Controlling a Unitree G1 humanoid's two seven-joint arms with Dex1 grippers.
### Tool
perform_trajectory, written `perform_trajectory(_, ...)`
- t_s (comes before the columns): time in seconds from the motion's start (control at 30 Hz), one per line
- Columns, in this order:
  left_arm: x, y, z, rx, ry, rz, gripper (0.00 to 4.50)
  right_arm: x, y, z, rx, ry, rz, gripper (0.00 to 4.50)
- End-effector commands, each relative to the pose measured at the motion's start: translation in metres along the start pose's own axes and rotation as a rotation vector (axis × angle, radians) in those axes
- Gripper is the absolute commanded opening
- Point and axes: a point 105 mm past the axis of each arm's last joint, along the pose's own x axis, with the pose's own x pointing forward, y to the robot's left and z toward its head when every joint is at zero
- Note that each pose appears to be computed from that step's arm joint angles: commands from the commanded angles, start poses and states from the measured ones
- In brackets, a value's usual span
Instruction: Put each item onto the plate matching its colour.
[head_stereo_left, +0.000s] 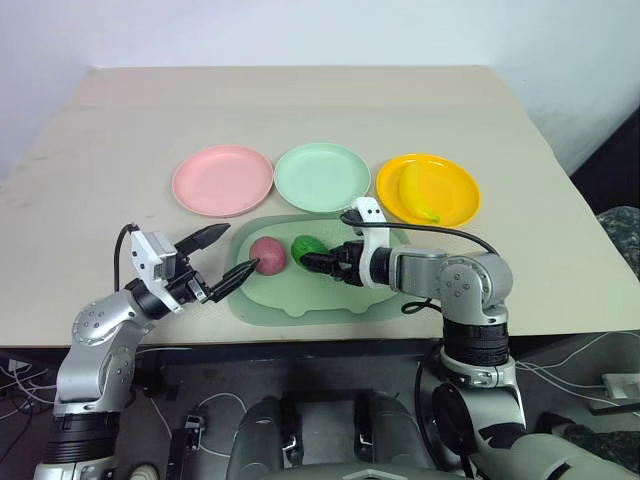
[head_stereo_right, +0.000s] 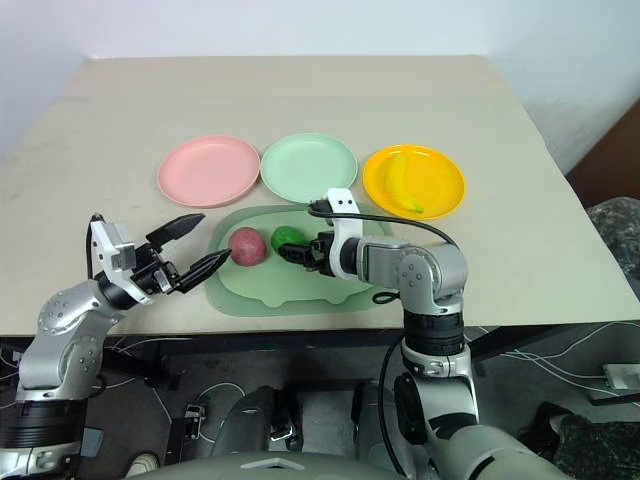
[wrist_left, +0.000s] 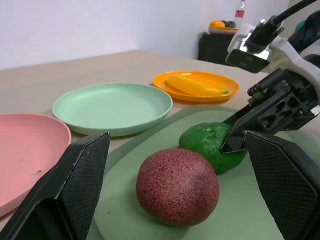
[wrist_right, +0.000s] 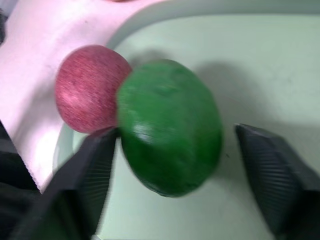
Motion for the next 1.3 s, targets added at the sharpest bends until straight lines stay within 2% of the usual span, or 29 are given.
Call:
perform_trajectory(0.03, 0.002, 0.000, 0.010, 0.042, -0.021, -0.003, 4.50, -0.005, 0.004, 0.015, -0.044, -0.058, 0.024, 2.59)
perform_trajectory(0.23, 0.003, 0.001, 0.012, 0.048, -0.020, -0.001, 4.50, -0.016, 0.006, 0.035, -0.086, -0.137, 0.061, 2.49)
perform_trajectory(0.33, 0.003, 0.002, 0.014, 0.051, -0.023, 0.005, 4.50, -0.022, 0.002, 0.064, -0.123, -0.225, 0.042, 2.49)
perform_trajectory(0.47, 0.003, 0.002, 0.015, 0.050, -0.020, 0.012, 4.50, -0.009, -0.015, 0.094, -0.139, -0.269, -0.008, 2.49)
perform_trajectory(0.6, -0.002, -0.001, 0.013, 0.036, -0.003, 0.013, 4.50, 0.011, -0.037, 0.106, -0.162, -0.276, -0.070, 2.49)
perform_trajectory(0.77, -0.005, 0.003, 0.016, 0.047, -0.004, 0.052, 4.50, 0.022, -0.057, 0.124, -0.170, -0.295, -0.149, 2.49)
perform_trajectory(0.87, -0.007, 0.001, 0.016, 0.054, 0.002, 0.056, 4.50, 0.027, -0.067, 0.126, -0.191, -0.286, -0.191, 2.49)
perform_trajectory(1.07, -0.006, 0.004, 0.018, 0.071, -0.003, 0.074, 4.50, 0.037, -0.062, 0.118, -0.240, -0.249, -0.155, 4.48)
perform_trajectory(1.23, 0.000, 0.006, 0.022, 0.068, -0.015, 0.076, 4.50, 0.041, -0.053, 0.115, -0.254, -0.252, -0.115, 4.48)
perform_trajectory(1.3, 0.001, 0.007, 0.025, 0.062, -0.027, 0.085, 4.50, 0.034, -0.043, 0.119, -0.279, -0.292, -0.060, 4.48)
